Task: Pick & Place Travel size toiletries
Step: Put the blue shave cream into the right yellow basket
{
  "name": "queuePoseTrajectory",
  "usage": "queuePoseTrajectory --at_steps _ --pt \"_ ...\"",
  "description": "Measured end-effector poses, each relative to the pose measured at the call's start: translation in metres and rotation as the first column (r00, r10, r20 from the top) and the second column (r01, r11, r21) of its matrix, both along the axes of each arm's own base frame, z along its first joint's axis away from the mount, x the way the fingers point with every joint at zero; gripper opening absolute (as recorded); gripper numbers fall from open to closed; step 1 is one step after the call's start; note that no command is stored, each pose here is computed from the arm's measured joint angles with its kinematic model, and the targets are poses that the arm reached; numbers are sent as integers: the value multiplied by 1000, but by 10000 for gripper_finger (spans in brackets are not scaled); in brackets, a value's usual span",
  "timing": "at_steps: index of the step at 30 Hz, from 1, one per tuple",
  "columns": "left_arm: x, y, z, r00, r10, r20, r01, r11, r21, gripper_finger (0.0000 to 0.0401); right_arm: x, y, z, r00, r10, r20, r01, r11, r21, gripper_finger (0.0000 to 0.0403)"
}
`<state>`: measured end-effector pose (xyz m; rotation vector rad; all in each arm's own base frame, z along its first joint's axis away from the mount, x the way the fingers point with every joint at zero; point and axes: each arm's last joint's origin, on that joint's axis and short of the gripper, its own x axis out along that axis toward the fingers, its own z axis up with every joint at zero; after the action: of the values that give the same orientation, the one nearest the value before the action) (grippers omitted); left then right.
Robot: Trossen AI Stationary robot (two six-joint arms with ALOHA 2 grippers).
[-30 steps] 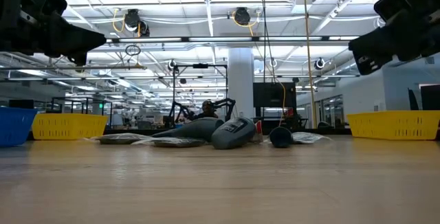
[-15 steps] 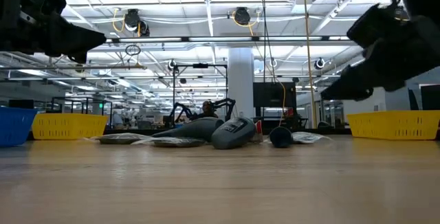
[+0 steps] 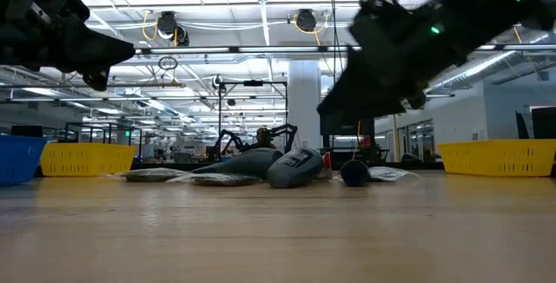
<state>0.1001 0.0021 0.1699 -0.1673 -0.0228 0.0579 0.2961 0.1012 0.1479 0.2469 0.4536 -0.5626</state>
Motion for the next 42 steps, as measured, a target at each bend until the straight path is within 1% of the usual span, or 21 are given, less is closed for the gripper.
queuePoseTrajectory --at_steps 3,5,8,13,16,20,23,25,29,31,34,37,39,42 --pt "0 1 0 1000 20 1 -20 1000 -7 37 9 4 1 996 -72 -57 73 997 14 306" --pt "0 1 0 999 49 3 -49 998 -43 37 14 6 -1 989 -121 -82 125 991 44 300" --pt "0 2 -1 998 66 -3 -66 995 -75 37 15 3 -7 970 -212 -116 223 970 92 287" --pt "2 2 -3 996 85 -33 -86 996 -38 37 7 -3 -18 935 -291 -201 311 947 74 266" --pt "4 3 -5 992 109 -59 -110 994 -14 37 6 -9 -19 918 -333 -217 363 925 115 256" --pt "6 3 -7 990 111 -90 -112 994 3 37 12 -10 -18 925 -329 -188 361 915 178 249" --pt "8 3 -7 989 111 -93 -111 994 6 37 20 -7 -21 943 -291 -160 320 924 207 249" --pt "9 3 -8 989 111 -98 -110 994 7 37 21 -7 -21 946 -284 -156 313 926 212 249" --pt "12 3 -10 987 102 -122 -102 995 7 37 22 -9 -31 932 -325 -161 355 909 219 245" --pt "13 3 -12 984 102 -148 -102 995 9 37 22 -9 -32 932 -319 -171 352 910 221 243" --pt "15 3 -14 981 102 -164 -102 995 6 37 23 -9 -42 931 -294 -218 342 909 236 236" --pt "17 3 -15 980 101 -172 -103 995 2 37 22 -9 -42 931 -259 -256 321 916 241 226" --pt "18 3 -14 981 101 -168 -103 995 -2 37 21 -9 -42 930 -239 -278 304 927 220 214" --pt "20 3 -16 978 101 -181 -103 995 -3 37 20 -9 -43 927 -233 -292 299 931 207 191"
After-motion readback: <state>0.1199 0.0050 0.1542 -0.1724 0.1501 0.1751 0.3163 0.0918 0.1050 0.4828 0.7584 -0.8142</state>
